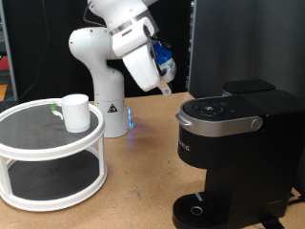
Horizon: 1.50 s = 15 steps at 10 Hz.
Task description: Make a cup of coffee with the keurig machine
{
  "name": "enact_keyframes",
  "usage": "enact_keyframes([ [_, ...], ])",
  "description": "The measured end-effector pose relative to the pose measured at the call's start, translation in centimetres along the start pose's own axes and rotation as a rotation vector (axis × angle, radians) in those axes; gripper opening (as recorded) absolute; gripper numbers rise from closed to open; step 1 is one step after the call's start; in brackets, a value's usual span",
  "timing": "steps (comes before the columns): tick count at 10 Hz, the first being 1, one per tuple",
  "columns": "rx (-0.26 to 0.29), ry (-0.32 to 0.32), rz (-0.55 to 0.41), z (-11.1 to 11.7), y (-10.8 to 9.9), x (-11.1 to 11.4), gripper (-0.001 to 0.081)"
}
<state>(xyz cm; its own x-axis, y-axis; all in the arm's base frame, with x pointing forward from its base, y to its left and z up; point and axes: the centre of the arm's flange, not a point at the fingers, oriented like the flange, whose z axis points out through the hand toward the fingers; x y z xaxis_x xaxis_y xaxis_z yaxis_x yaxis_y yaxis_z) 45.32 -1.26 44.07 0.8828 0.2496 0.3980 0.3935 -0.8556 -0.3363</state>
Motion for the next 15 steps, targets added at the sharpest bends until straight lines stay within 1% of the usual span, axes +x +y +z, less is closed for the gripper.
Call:
enact_keyframes([
  [2,0.03,-0.053,-0.033,-1.7,-1.0,-0.9,0.0002],
  [3,0.026,-0.046,-0.029,-1.6,-0.9,-0.8,0.0002],
  [4,0.004,-0.008,0.01,-1.5,-0.5,-0.7,0.0002],
  [5,-0.012,0.049,0.064,-1.3,-0.2,-1.0,0.0002],
  [6,-0.008,0.096,0.103,-1.5,0.1,-1.6,0.0002],
  [7,-0.002,0.112,0.115,-2.0,0.2,-2.5,0.0002],
  [8,0.015,0.106,0.109,-2.6,0.4,-3.6,0.0002],
  [9,0.041,0.083,0.087,-3.3,0.5,-4.7,0.0002],
  [11,0.073,0.039,0.041,-4.9,1.1,-6.9,0.0002],
  [12,0.08,0.031,0.031,-5.7,1.5,-7.9,0.0002],
  [13,0.076,0.033,0.035,-6.6,1.8,-8.9,0.0002],
  [14,0.072,0.044,0.033,-7.1,1.5,-9.7,0.0002],
  [15,0.073,0.042,0.035,-7.0,1.5,-9.7,0.0002],
])
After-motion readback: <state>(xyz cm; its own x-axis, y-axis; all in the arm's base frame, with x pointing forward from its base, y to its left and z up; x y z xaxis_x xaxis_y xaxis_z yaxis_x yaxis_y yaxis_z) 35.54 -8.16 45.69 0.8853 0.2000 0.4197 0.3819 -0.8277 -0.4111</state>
